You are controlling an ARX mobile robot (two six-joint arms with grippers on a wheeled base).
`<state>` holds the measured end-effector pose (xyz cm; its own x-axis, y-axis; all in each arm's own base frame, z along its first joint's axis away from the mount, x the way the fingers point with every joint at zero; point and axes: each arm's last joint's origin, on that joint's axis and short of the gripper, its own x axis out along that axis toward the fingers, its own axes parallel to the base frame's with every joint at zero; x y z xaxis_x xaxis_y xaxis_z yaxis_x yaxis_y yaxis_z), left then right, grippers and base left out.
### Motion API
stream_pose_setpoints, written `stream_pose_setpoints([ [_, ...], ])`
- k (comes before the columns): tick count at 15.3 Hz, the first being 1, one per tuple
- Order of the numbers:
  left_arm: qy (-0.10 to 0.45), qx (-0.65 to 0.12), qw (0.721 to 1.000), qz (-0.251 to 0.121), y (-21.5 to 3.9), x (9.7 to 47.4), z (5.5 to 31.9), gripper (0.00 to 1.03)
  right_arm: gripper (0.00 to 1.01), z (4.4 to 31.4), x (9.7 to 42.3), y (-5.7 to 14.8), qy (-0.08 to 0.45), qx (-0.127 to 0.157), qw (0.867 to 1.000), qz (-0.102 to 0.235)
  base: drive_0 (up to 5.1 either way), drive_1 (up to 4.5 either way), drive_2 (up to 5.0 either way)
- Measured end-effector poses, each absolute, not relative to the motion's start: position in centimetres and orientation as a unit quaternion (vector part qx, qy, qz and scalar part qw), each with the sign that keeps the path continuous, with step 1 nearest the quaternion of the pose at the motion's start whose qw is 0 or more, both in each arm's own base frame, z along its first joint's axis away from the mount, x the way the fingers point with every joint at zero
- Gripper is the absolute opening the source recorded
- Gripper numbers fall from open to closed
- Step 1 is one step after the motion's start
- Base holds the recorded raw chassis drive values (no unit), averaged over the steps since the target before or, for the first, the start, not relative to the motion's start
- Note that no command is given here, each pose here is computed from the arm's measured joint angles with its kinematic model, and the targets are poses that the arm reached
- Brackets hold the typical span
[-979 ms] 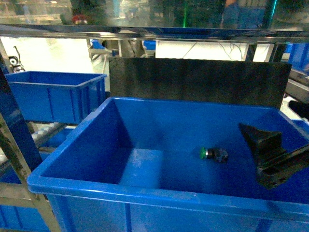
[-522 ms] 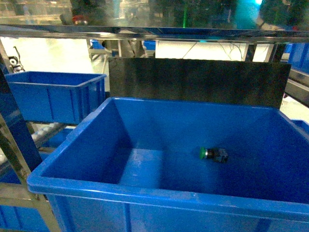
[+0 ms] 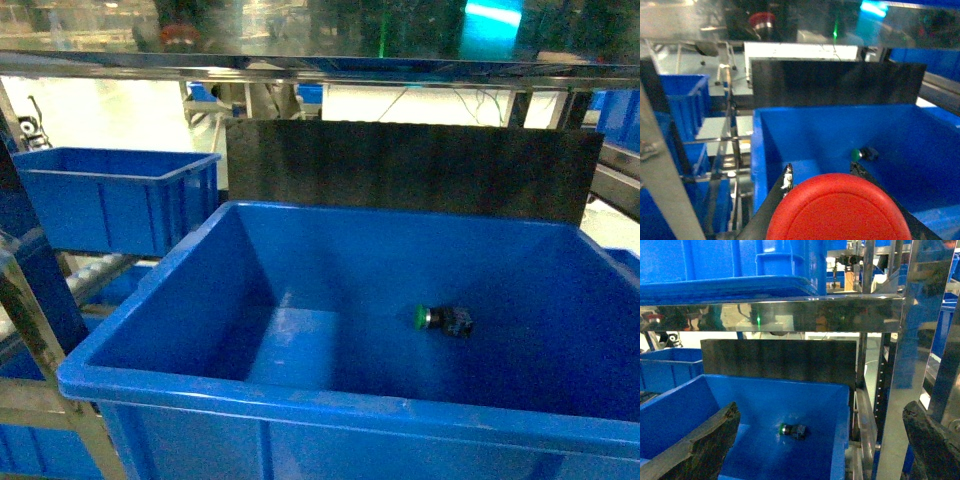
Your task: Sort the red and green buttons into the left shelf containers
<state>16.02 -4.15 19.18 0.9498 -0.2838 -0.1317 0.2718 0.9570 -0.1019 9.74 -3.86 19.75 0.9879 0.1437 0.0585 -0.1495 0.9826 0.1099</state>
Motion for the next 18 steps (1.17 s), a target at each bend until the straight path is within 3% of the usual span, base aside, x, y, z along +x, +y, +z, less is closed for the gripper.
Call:
stream_pose_setpoints([
  [4,0.099,-0.007,0.977,-0.189,-7.1,18.1,17.0,0.27,0.98,19.8,9.7,-3.9,-0.025,0.057,0.995,0.074,0.0,0.0,0.0],
  [18,0.195,-0.021,0.966,-0.168,-11.5,27.9,11.3,0.27,0.98,19.8,9.7,-3.9,-0.025,0.057,0.995,0.074,0.0,0.0,0.0],
])
